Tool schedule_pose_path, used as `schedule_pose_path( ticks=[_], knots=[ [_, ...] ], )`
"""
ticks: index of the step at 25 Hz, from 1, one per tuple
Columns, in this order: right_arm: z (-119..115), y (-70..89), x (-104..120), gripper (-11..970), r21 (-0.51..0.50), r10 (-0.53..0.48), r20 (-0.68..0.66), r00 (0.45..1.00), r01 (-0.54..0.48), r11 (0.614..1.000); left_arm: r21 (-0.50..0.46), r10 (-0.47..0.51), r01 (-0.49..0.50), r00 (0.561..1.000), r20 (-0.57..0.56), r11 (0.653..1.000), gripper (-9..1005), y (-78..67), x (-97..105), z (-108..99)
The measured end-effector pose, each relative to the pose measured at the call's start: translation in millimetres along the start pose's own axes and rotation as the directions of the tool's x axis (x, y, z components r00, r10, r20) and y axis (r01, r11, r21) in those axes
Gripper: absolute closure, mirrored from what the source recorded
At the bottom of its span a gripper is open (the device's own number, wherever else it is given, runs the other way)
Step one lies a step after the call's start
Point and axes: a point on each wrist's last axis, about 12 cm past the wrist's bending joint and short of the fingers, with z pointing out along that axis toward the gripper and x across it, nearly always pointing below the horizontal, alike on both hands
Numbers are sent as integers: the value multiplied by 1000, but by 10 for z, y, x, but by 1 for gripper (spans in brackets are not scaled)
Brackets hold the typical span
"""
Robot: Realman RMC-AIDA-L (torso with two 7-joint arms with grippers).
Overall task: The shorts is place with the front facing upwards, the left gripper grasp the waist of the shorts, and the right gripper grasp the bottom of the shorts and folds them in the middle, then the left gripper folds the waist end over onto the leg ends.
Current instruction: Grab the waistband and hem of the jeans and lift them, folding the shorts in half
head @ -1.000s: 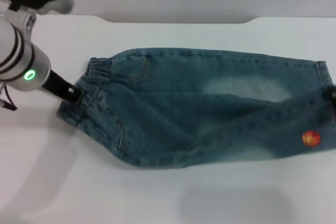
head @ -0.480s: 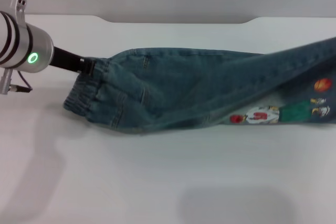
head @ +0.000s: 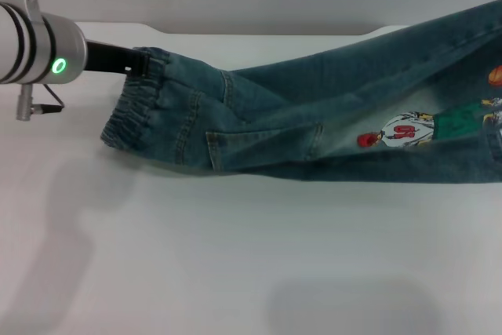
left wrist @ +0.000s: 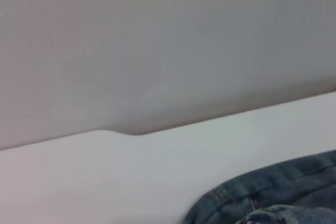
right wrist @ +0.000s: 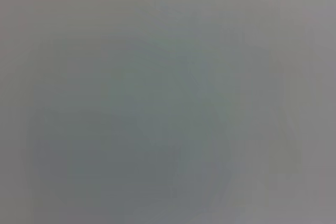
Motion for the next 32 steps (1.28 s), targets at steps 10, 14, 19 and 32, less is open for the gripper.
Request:
schedule_pose_path(
  ticks=[10,14,19,32],
  knots=[
    [64,85,160,923,-23,22,-28,999,-23,999,31,-29,28,999,40,999,957,-28,27,118],
    [78,1,231,922,14,44,-49,998,-44,999,39,-34,33,999,42,999,957,-37,31,128],
    [65,-79,274,921,56,66,-59,996,-63,996,39,-35,33,998,46,999,956,-36,27,134],
    [95,-255,399,920,113,79,-50,996,-73,991,30,-45,42,996,78,999,956,-4,26,144]
  ],
)
